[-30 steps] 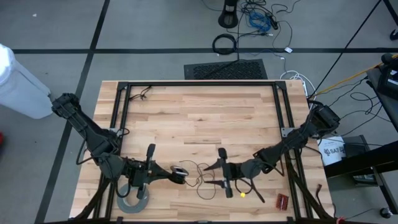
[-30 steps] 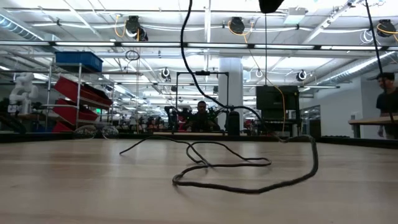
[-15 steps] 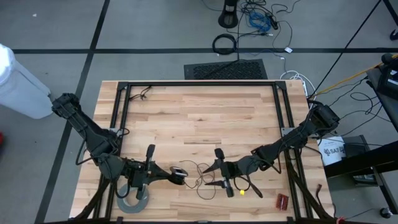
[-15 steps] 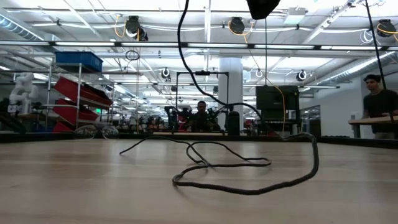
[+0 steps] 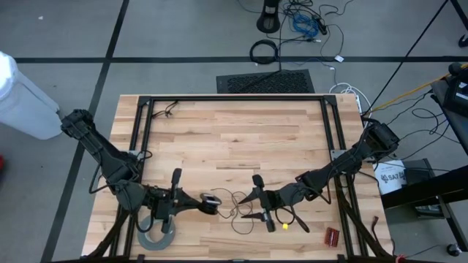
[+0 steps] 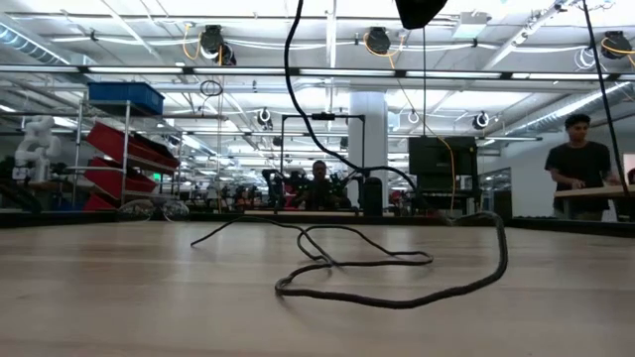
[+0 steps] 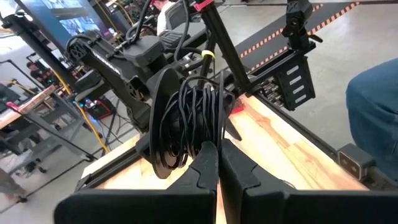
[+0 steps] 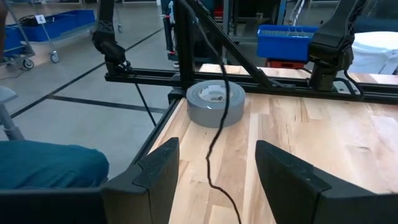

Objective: Coil cords
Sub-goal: Coil the black wire onto the spool

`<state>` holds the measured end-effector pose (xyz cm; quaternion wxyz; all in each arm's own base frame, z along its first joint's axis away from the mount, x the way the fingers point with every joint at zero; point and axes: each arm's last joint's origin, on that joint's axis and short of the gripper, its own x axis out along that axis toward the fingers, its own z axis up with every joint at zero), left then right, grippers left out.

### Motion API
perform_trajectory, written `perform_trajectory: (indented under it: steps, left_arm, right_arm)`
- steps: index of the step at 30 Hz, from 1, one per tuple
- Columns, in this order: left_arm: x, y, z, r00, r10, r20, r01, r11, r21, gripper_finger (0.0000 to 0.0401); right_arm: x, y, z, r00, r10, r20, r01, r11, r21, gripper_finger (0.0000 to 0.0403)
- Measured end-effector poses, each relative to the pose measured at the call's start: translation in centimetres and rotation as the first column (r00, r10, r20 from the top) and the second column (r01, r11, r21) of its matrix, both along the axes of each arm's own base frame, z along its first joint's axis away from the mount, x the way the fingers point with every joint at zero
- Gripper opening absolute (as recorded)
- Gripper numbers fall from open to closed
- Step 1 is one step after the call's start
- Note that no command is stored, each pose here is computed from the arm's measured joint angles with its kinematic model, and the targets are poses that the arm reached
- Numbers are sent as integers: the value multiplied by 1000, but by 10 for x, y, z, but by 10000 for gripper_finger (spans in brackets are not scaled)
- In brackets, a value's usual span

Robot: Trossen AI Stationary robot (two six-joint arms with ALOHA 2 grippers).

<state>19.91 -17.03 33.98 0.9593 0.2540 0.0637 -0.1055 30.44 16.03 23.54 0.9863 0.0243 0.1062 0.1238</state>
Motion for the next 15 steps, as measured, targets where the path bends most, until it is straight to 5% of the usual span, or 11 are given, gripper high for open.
perform_trajectory:
  steps: [15]
  left_arm:
    - [0, 0, 0, 1000, -1, 5, 1, 1000, 24, 1]
  right_arm:
    - [0, 0, 0, 1000, 7, -1, -7, 1000, 4, 199]
